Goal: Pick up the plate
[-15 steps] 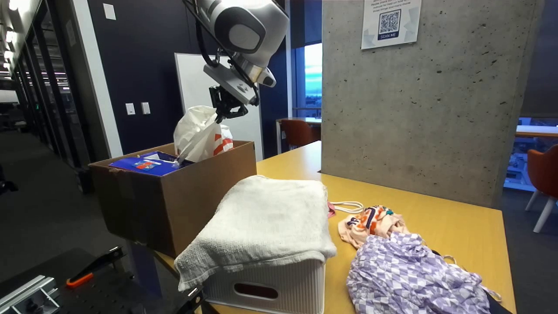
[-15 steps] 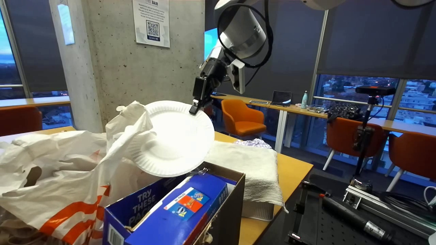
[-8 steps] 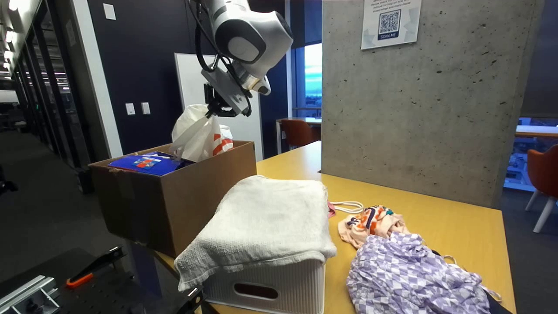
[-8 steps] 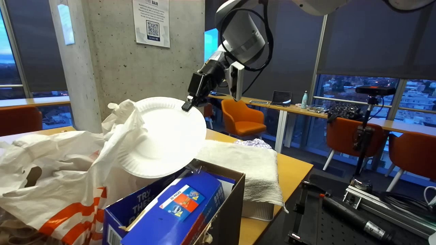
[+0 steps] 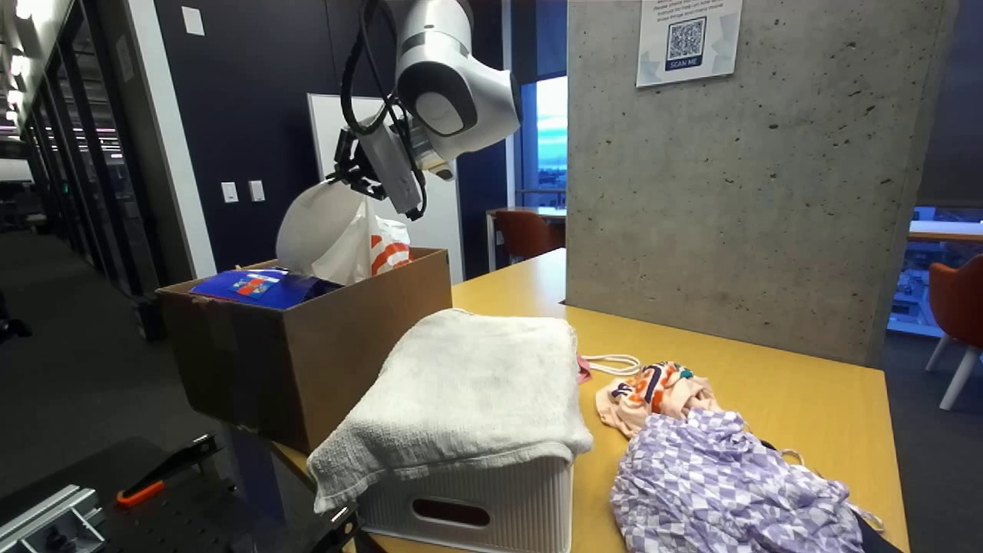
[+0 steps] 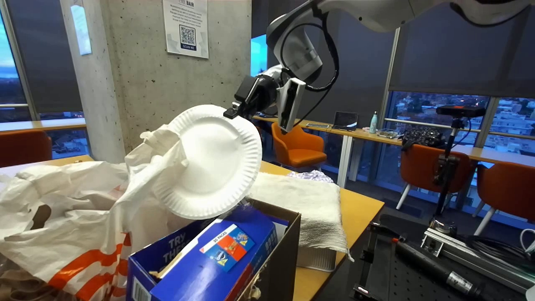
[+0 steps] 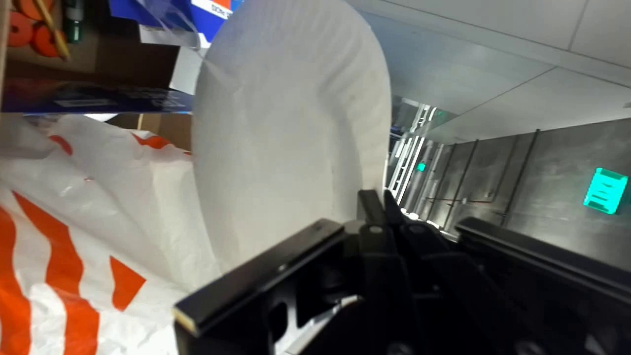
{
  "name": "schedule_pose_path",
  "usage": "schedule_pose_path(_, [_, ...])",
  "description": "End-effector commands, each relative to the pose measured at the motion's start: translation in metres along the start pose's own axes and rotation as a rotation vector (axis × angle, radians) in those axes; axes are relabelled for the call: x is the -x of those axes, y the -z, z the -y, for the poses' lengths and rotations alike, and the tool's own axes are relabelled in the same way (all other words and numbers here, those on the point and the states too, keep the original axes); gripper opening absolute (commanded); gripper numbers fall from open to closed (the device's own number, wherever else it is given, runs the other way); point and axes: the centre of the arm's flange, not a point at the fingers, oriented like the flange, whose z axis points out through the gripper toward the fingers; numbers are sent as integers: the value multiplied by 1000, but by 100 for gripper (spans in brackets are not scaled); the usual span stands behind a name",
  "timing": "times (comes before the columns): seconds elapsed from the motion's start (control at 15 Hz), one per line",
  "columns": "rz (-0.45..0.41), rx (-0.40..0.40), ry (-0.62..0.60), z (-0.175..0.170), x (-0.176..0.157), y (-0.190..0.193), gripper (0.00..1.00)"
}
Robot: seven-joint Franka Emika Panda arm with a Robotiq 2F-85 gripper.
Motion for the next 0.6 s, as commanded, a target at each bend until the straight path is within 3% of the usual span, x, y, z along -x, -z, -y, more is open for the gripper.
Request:
schedule_pose_path(0.0, [-7,-111,26,13,-9,16,0])
schedule_pose_path(0.53, [19,-149,28,12,-13,15,0])
